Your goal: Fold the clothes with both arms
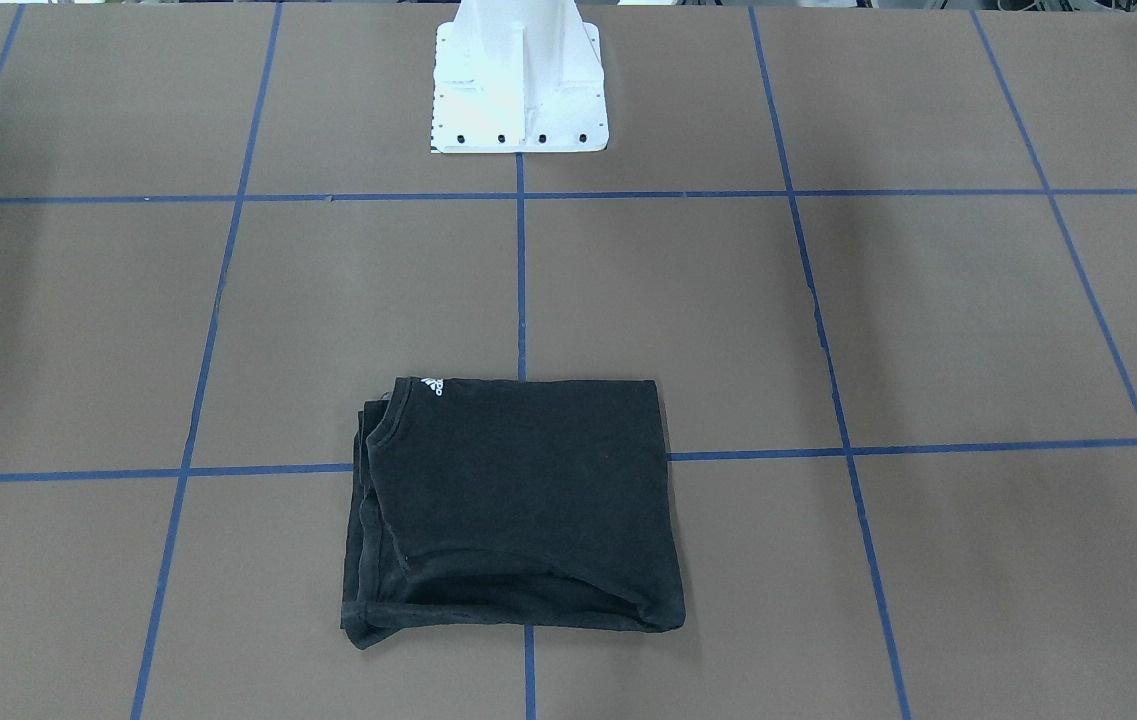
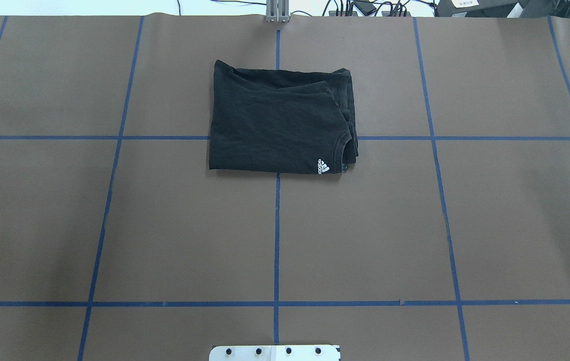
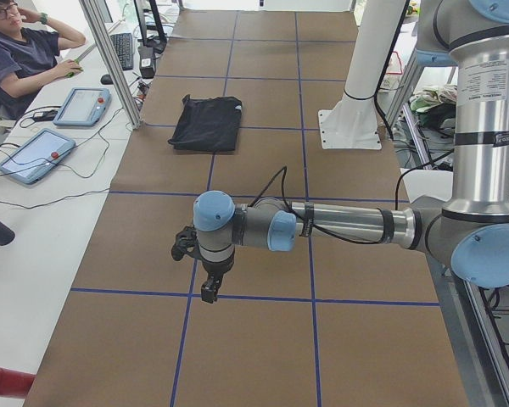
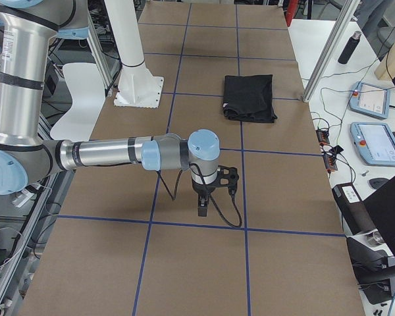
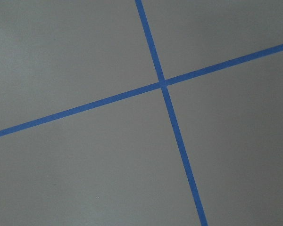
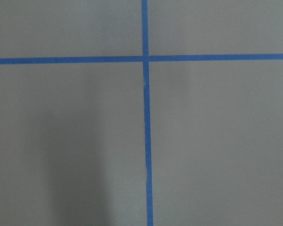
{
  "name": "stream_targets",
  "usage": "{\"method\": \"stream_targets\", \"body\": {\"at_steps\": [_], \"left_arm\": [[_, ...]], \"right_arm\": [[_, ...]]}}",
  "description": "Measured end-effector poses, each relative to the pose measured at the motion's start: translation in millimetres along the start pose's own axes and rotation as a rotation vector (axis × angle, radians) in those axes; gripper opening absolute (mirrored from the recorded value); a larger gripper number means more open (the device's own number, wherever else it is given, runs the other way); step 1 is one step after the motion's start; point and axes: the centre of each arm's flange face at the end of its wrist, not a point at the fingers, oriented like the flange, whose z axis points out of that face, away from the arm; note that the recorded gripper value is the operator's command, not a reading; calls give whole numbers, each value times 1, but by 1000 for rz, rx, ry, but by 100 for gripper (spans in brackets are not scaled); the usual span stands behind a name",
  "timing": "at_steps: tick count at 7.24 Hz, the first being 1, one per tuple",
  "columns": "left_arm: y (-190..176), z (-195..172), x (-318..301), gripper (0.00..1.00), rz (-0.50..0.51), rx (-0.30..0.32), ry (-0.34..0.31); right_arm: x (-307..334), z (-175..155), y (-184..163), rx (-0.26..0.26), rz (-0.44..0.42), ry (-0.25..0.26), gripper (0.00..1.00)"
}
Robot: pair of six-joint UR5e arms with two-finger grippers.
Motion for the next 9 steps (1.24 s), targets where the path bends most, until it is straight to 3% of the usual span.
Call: {"method": "stream_targets", "body": {"at_steps": [7,9], "left_arm": [[-3,-7,-2,100,-12,17,-3],[-5,-9,-1,100,-70,22,1]], "right_arm": [[12,21,-19,-36,42,-29,100],[13,21,-18,-37,45,-29,100]]}}
